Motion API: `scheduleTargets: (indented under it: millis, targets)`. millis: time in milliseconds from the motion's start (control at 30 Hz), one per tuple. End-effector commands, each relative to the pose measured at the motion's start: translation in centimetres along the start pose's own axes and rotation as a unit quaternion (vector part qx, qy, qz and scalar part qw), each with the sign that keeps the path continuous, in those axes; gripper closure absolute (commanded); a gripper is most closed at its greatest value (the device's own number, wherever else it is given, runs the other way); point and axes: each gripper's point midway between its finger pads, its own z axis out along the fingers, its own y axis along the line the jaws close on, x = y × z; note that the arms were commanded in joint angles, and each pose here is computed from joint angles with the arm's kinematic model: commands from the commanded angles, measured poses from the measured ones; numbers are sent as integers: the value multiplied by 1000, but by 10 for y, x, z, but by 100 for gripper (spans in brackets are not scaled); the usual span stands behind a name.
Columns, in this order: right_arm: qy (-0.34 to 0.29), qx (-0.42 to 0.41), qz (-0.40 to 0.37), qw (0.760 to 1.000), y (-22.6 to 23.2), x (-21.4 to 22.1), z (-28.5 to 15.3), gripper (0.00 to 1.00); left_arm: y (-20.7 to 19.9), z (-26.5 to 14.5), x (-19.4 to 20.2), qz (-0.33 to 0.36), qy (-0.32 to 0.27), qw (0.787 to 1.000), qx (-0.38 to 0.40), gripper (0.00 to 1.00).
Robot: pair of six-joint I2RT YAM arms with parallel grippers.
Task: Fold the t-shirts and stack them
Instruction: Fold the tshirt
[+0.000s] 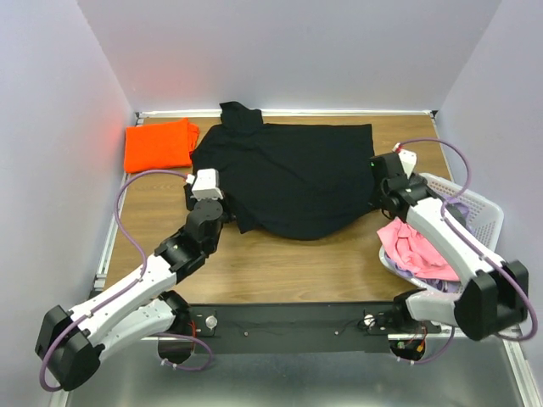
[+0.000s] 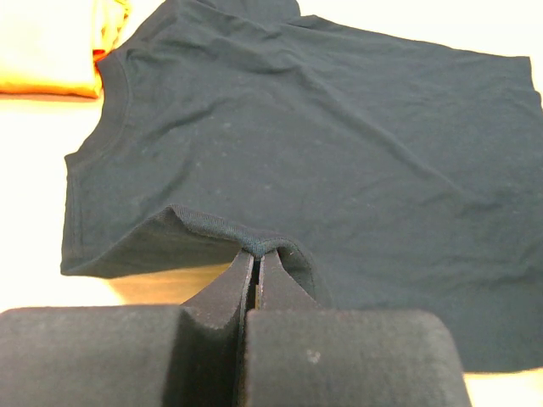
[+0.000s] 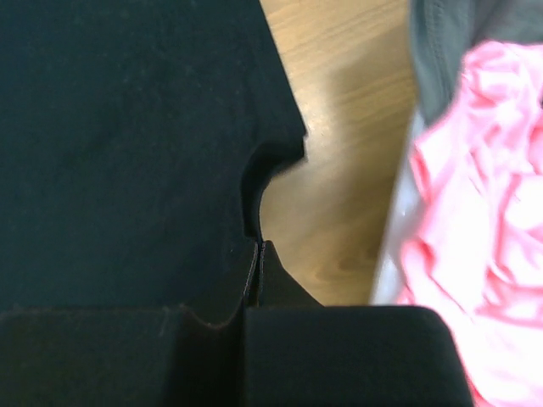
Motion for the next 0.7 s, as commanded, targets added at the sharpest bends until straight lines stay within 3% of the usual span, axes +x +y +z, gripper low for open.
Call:
scheduleTargets:
  millis: [0,233,667]
  targets:
    - [-45,17,7,999,14,-37,14,99,-3,12,-31,-2,-51,999,-9,100]
    - [-33,42,-7,999,22,-56,50,99,-13,40,-50,23,-74,997,18,100]
    - [-6,81,0,997,9,-80,108,99,-15,119,-45,82,-45,995,29,100]
